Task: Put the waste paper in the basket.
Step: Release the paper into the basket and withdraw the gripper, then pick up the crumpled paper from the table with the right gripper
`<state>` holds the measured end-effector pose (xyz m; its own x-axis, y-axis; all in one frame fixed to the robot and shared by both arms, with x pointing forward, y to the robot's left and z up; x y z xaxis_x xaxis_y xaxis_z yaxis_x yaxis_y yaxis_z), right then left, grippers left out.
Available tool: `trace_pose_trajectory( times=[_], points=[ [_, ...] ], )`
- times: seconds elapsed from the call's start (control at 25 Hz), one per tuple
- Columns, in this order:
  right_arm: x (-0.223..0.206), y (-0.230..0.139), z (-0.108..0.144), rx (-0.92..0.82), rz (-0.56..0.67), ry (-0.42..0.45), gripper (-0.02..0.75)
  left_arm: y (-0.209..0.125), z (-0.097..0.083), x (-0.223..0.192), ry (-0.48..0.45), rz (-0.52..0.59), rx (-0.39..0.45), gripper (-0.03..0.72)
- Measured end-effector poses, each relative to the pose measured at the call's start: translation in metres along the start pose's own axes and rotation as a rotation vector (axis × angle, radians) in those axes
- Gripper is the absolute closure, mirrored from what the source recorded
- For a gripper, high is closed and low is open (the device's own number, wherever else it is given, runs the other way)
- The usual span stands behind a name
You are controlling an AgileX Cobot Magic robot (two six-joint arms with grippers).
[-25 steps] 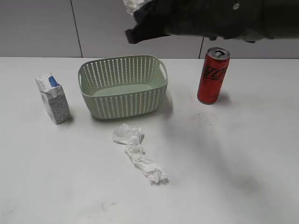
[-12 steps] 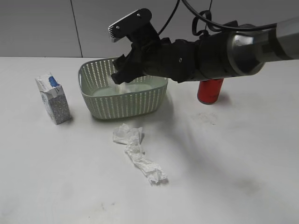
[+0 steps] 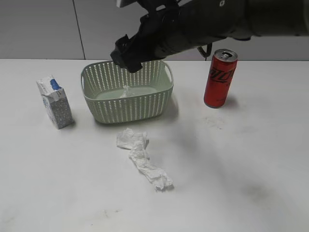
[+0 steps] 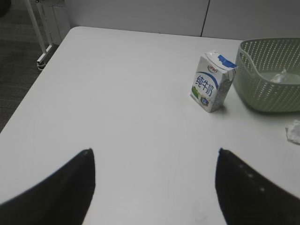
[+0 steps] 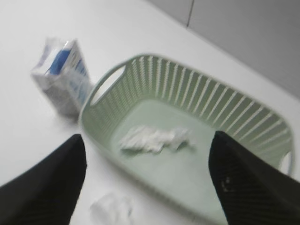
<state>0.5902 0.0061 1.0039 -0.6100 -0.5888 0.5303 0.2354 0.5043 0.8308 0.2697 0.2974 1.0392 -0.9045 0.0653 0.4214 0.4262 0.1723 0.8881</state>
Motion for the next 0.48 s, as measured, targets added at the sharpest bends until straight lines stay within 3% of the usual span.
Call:
trace_pose_trajectory(
  times=[0.24, 0.36, 0.48],
  points=[
    [0.014, -0.052, 0.042, -0.091, 0.404, 0.27, 0.191, 0.0, 0.0, 0.0, 0.0, 0.0, -0.001, 0.097],
    [0.008, -0.091, 0.06, -0.101, 0.573, 0.327, 0.209, 0.0, 0.0, 0.0, 0.0, 0.0, 0.001, 0.097],
    [-0.002, -0.118, 0.068, -0.096, 0.666, 0.342, 0.211, 0.0, 0.0, 0.0, 0.0, 0.0, 0.0, 0.097]
  ],
)
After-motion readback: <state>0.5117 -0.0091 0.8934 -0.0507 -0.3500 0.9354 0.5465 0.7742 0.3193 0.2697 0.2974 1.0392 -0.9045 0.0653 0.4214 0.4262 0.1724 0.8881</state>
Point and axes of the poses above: a point on each arm's last joint axis where the gripper is mounted, x pointing back along that axis away from the gripper, z along the wrist's bending axis when the last joint is at zero, y = z × x, the point moved 4 cm from there along -x, pointing out along that axis toward the gripper, and after that the axes turned 10 degrees about x, right-handed, at the moved point
